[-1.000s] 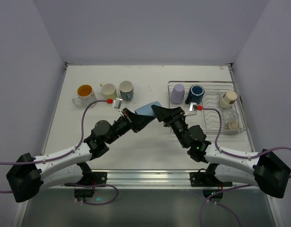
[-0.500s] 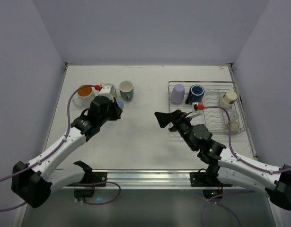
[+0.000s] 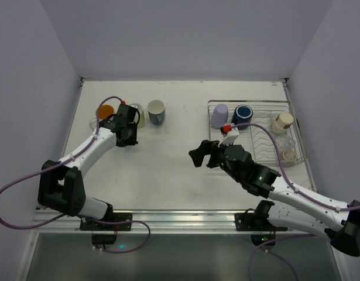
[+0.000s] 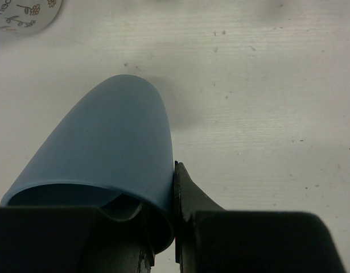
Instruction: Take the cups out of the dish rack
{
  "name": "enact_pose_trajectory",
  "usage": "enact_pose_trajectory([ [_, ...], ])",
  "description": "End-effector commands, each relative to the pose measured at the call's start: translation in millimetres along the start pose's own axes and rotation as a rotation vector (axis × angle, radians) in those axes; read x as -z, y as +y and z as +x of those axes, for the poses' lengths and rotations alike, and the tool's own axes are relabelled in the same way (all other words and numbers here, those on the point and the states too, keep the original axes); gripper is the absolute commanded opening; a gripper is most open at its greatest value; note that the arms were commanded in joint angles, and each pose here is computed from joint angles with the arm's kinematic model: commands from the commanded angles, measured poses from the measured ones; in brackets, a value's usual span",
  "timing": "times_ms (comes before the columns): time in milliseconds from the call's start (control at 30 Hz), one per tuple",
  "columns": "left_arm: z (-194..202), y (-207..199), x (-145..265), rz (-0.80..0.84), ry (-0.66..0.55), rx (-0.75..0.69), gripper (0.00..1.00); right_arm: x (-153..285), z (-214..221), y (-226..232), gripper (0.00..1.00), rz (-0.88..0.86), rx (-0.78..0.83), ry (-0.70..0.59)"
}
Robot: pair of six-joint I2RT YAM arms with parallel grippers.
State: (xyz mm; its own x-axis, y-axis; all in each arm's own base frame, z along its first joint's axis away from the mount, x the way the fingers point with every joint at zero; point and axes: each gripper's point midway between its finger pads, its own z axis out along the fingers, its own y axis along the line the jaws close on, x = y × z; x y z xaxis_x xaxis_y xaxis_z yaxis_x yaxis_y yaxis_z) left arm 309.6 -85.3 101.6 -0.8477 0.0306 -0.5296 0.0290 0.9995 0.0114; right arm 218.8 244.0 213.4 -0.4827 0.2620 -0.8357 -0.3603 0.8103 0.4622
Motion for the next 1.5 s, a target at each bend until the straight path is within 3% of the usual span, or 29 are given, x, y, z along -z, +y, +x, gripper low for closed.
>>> enact_pose_trajectory([
  [0, -2.9, 14.7, -8.1, -0.062, 0.056, -0.042, 0.09, 2.9, 4.2, 4.6, 0.99, -0.025, 0.045, 0.052],
  [167, 5.8, 23.4, -30.3, -0.085, 0.127, -0.021, 0.20, 6.3, 6.3, 2.9, 0.99, -0.032, 0.046, 0.053],
  [233, 9.3, 29.0, -34.4, -0.110, 0.149, -0.019, 0.28, 7.3, 5.2, 1.3, 0.99, -0.028, 0.049, 0.048],
  [300, 6.3, 32.7, -33.8, -0.131, 0.141, -0.014, 0.41, 7.4, 7.3, -1.6, 0.99, -0.017, 0.053, 0.054],
  [467, -12.8, 36.2, -18.6, -0.151, 0.073, 0.011, 0.73, 7.1, 7.8, -1.8, 0.99, -0.011, 0.065, 0.068],
  [667, -48.6, 34.1, 13.8, -0.123, -0.098, 0.067, 0.92, 8.4, -4.8, -5.6, 0.93, 0.013, 0.077, 0.062],
  [867, -66.3, 26.5, 28.0, -0.071, -0.162, 0.070, 0.93, 11.4, -24.1, -13.5, 0.88, 0.048, 0.082, 0.046],
  [1000, -82.3, 11.5, 55.7, 0.022, -0.260, 0.084, 0.93, 11.1, -49.6, -37.4, 0.76, 0.110, 0.075, 0.003],
  [1033, -88.8, 3.4, 64.4, 0.071, -0.295, 0.084, 0.93, 11.2, -58.3, -41.6, 0.67, 0.121, 0.072, -0.012],
  [1167, -100.9, -35.3, 113.1, 0.301, -0.455, 0.062, 0.93, 0.8, -82.7, -84.0, 0.54, 0.248, 0.054, -0.032],
  [1200, -100.9, -45.8, 139.0, 0.390, -0.520, 0.049, 0.93, -2.9, -85.2, -90.5, 0.53, 0.267, 0.059, -0.027],
  [1333, -82.5, -63.7, 171.3, 0.562, -0.660, 0.015, 0.94, -34.7, -92.7, -120.4, 0.52, 0.372, 0.060, 0.027],
  [1400, -62.8, -67.4, 176.9, 0.619, -0.687, -0.020, 0.94, -45.2, -104.7, -131.6, 0.60, 0.410, 0.058, 0.025],
  [1467, -49.1, -68.5, 177.0, 0.643, -0.698, -0.043, 0.95, -62.2, -101.4, -150.2, 0.74, 0.459, 0.062, 0.065],
])
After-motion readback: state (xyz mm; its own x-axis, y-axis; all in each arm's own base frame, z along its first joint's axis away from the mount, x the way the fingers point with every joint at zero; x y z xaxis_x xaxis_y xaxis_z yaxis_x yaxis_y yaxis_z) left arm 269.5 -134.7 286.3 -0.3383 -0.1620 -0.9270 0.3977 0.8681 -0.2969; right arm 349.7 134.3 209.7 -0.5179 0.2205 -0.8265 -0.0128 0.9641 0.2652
